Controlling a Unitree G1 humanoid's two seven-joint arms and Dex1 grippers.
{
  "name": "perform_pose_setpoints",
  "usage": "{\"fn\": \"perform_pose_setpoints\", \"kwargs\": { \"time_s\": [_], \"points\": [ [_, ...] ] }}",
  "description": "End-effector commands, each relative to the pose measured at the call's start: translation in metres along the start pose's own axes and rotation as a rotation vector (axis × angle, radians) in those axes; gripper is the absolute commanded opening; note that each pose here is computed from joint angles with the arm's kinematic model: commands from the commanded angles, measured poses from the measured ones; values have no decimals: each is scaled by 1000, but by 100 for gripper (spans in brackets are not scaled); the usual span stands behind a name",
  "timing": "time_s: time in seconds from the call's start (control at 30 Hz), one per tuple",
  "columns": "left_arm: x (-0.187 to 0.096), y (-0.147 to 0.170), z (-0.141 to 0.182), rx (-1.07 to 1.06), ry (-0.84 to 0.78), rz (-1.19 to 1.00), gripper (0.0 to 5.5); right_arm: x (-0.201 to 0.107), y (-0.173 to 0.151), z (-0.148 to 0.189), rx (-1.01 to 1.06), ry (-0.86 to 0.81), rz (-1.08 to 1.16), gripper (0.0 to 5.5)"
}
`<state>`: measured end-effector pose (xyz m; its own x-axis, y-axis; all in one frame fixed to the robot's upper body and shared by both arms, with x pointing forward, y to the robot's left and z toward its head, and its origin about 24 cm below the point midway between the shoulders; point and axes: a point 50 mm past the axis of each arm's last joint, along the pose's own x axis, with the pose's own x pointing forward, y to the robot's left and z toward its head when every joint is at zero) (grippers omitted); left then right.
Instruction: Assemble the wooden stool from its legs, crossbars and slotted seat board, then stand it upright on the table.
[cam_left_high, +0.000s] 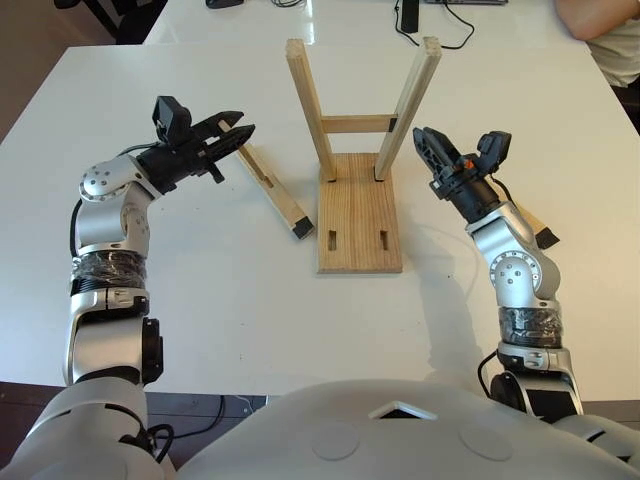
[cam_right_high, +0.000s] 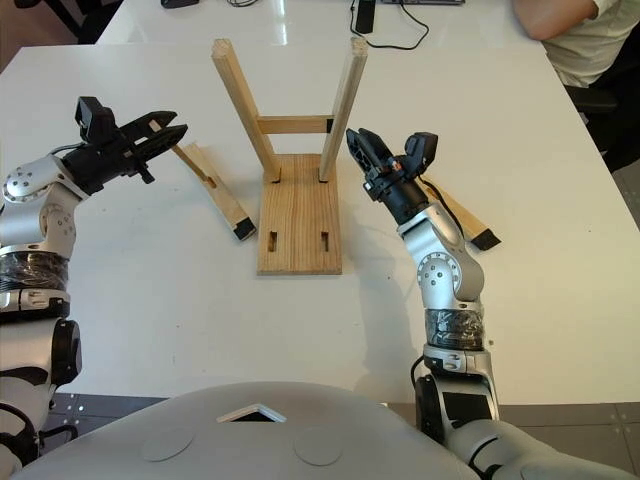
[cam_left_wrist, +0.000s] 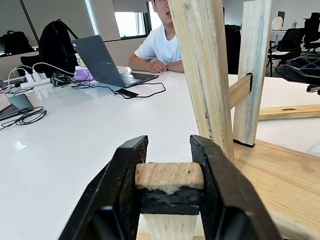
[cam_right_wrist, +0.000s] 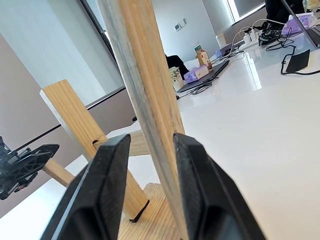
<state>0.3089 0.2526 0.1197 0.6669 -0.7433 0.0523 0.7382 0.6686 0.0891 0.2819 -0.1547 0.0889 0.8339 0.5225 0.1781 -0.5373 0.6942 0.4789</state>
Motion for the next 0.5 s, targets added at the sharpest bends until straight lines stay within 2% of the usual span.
{"fn": "perform_pose_setpoints", "kwargs": {
  "time_s": [0.03,0.3,0.5],
  "points": [
    [6,-7,-6,-3,-34,-8,134,6,-4,8,-32,17,16,158],
    [-2,-11,-27,21,87,-28,134,10,-8,10,-42,37,33,158],
    [-6,-5,-28,8,119,-45,134,8,-10,6,-39,42,18,158]
  ]
}}
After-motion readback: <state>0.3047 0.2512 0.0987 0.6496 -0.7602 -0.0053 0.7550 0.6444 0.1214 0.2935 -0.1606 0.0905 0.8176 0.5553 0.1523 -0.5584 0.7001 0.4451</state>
